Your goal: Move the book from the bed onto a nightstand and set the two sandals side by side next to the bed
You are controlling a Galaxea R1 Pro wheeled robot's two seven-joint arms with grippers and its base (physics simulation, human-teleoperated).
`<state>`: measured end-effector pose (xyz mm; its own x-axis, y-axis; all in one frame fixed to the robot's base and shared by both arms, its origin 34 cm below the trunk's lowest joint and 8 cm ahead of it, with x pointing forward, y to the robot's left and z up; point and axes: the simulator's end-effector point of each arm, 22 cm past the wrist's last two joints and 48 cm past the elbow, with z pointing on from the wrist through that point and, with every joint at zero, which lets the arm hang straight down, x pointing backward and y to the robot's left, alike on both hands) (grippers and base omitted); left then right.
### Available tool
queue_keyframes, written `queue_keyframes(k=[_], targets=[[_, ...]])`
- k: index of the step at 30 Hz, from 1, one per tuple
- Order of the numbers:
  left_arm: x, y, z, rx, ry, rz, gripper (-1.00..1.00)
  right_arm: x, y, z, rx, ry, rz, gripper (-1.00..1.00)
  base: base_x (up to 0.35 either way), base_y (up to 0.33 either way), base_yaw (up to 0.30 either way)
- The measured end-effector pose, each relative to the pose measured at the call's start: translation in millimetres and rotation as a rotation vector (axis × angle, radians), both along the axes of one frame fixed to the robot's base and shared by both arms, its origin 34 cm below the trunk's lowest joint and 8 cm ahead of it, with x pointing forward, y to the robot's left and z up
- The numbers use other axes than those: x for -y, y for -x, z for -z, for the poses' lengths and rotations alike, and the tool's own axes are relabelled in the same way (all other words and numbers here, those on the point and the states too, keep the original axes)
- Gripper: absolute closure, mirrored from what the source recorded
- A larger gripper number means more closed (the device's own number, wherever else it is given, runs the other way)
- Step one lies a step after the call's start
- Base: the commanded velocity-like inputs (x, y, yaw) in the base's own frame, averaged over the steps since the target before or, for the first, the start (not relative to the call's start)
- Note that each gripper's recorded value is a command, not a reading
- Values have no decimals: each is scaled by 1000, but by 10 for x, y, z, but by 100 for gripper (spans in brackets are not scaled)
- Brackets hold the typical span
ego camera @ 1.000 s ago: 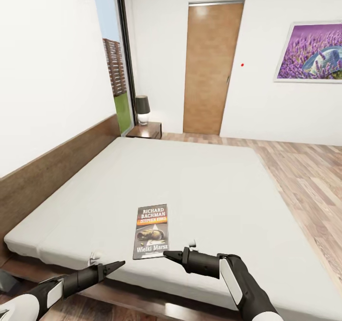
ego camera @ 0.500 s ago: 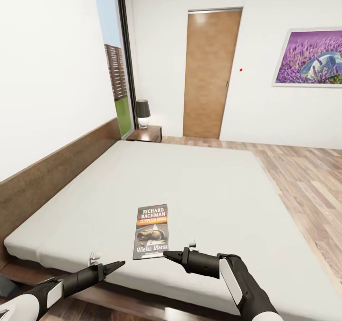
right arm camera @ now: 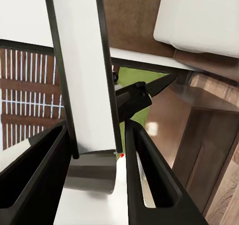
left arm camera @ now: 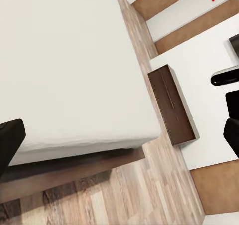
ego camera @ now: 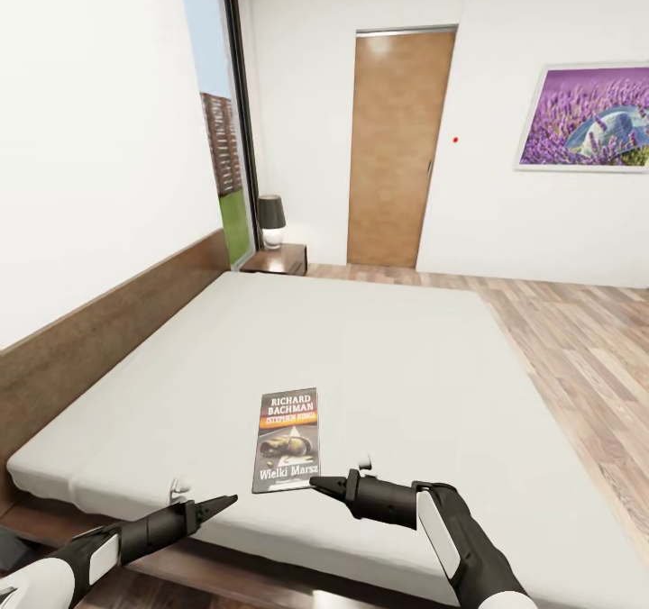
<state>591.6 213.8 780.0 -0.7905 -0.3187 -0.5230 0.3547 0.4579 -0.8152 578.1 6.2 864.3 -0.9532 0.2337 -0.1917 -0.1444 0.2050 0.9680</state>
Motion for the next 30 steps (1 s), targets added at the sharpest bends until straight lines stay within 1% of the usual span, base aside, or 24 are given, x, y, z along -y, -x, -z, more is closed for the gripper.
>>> queue_keyframes(k=[6, 9, 30], targets=[[0, -1, -3, 1, 0, 0, -100, 0, 0, 4, 0, 3, 0, 100, 0, 0, 4], [-1, 0, -2, 0, 0, 0, -100, -3, 0, 4, 0, 3, 0, 100, 0, 0, 150], [7, 0, 1, 0, 0, 0, -100, -6, 8, 26, 2, 14, -4, 100, 0, 0, 282]])
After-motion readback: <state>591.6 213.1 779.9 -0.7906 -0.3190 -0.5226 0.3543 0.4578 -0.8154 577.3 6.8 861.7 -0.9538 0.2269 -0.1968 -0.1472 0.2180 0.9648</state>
